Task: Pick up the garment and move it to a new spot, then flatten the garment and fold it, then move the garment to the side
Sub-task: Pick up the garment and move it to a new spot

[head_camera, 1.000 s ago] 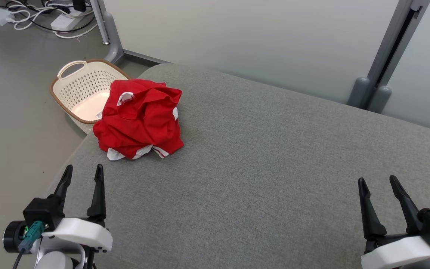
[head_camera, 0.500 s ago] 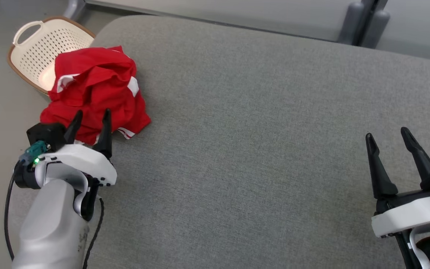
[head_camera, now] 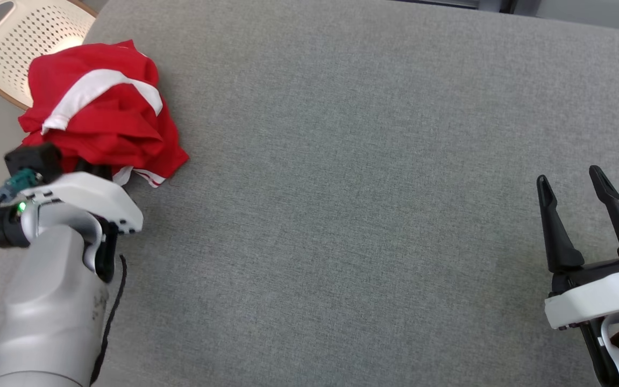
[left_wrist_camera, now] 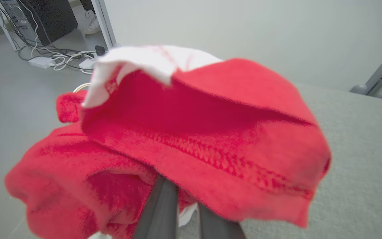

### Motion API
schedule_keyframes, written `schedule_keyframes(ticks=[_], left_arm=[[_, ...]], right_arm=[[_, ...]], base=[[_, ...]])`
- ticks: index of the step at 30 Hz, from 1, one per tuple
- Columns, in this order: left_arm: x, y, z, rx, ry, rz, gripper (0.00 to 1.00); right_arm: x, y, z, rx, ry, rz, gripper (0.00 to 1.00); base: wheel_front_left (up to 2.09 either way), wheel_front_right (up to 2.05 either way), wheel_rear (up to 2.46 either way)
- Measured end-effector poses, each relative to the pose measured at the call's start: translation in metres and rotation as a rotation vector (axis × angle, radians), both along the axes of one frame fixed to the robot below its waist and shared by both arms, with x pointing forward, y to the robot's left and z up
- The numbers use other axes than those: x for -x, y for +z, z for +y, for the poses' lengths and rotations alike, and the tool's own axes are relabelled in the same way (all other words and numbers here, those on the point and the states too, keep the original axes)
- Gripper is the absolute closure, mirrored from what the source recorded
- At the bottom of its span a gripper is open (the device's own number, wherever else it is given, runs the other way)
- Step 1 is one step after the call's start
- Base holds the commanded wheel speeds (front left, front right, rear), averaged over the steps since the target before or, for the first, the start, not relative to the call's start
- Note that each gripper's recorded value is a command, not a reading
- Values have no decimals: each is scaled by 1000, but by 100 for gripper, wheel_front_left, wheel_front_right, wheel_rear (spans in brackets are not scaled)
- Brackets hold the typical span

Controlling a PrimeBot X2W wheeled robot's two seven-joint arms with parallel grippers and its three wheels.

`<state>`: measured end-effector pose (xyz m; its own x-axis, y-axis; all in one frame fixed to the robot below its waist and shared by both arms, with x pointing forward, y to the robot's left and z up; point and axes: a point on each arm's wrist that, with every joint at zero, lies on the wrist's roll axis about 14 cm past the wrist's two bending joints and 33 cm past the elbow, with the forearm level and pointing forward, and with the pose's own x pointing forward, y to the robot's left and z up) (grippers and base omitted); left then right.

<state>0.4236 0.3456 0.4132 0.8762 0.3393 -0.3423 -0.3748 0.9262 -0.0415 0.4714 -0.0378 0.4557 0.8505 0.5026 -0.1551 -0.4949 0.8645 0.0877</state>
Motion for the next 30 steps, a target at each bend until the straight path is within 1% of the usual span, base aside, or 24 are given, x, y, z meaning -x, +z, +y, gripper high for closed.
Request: schedule_keyframes(ticks=[4, 10, 16, 20, 22, 23, 24, 27, 28, 30], left_arm=[[-11, 51, 11, -64, 3, -159, 100], [10, 105, 12, -152, -6, -327, 100], [37, 154, -8, -207, -47, -495, 100], [48, 173, -39, -211, -122, -581, 100], [49, 176, -59, -192, -168, -604, 100], [49, 176, -59, -192, -168, -604, 100], [48, 177, -70, -174, -196, -611, 100], [40, 178, -102, -133, -283, -613, 100], [31, 176, -126, -111, -353, -608, 100], [21, 171, -156, -71, -437, -596, 100]], right_arm=[[3, 9, 1, -3, 0, -20, 0], [17, 27, 4, -29, -4, -51, 0], [35, 49, 1, -51, -22, -95, 0], [45, 58, -6, -56, -44, -112, 0], [49, 59, -14, -57, -68, -114, 0], [49, 59, -14, -57, -68, -114, 0], [50, 60, -18, -58, -81, -115, 0], [50, 62, -26, -63, -106, -121, 0], [48, 64, -32, -65, -123, -125, 0], [46, 64, -39, -64, -143, -128, 0]], base=[[0, 0, 0], [0, 0, 0], [0, 0, 0], [0, 0, 0], [0, 0, 0], [0, 0, 0], [0, 0, 0], [0, 0, 0], [0, 0, 0], [0, 0, 0]])
